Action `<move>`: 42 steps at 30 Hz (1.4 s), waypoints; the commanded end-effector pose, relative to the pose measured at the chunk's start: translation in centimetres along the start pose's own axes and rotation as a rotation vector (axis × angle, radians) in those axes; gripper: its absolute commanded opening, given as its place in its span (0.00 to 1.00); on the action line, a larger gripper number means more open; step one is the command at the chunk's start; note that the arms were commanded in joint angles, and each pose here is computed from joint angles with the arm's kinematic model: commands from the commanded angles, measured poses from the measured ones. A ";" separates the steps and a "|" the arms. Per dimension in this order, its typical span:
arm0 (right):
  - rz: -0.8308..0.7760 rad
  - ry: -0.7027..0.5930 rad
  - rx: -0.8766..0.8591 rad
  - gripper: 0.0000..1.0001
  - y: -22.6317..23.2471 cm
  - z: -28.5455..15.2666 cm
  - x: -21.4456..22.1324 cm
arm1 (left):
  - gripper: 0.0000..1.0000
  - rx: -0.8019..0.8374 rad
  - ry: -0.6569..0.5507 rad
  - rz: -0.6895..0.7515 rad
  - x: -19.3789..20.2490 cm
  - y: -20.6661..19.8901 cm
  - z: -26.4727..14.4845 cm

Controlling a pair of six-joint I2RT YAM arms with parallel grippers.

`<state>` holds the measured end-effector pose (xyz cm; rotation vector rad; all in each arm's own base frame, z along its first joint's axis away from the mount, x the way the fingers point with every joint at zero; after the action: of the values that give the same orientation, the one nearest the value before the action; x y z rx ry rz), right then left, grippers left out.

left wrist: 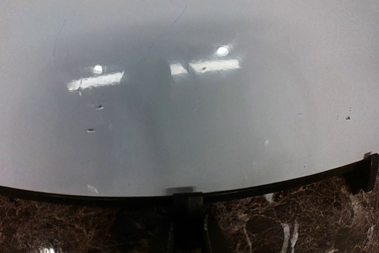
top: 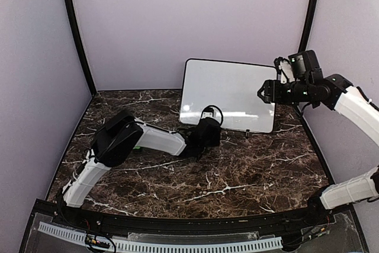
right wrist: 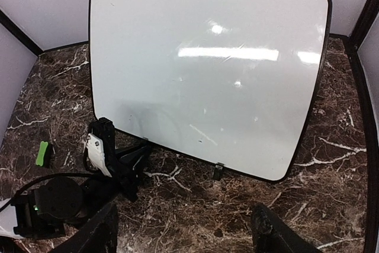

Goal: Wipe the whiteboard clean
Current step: Move the whiteboard to the center of the board, then reset both arms

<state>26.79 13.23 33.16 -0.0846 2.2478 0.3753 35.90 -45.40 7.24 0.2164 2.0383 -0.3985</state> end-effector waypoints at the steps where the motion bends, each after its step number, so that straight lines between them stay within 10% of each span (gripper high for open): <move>1: 0.024 -0.049 0.004 0.73 -0.2 -0.1 -0.4 | 0.11 0.033 0.039 0.014 1.2 -2.5 -0.6; 5: 0.025 -0.042 0.013 0.73 -0.4 0.3 0.1 | 0.19 0.067 0.065 -0.021 1.4 -2.9 -0.7; 11: 0.028 -0.035 0.024 0.85 -0.6 0.8 0.5 | 0.62 0.081 0.099 -0.029 2.2 -2.3 -1.6; 24: -0.016 -0.127 -0.076 0.99 -0.2 -0.4 0.7 | 0.98 0.197 0.157 -0.009 -1.1 1.3 -10.7; 42: -0.035 -0.271 -0.128 0.99 -1.4 -3.1 3.4 | 0.99 -0.081 -0.089 -0.013 -11.2 18.3 -30.4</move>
<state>22.80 11.62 31.64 -0.1459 2.0236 0.4792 23.63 -20.56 27.96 0.1396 1.9069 -0.4992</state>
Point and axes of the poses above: each gripper's point midway between its finger pads, its own z axis out along the fingers, its own y axis along the line the jaws close on, x = y × z, the point moved 8 cm from there along -z, back along the fingers, and after that the axes turned 1 degree about z, right-handed, at the moved point
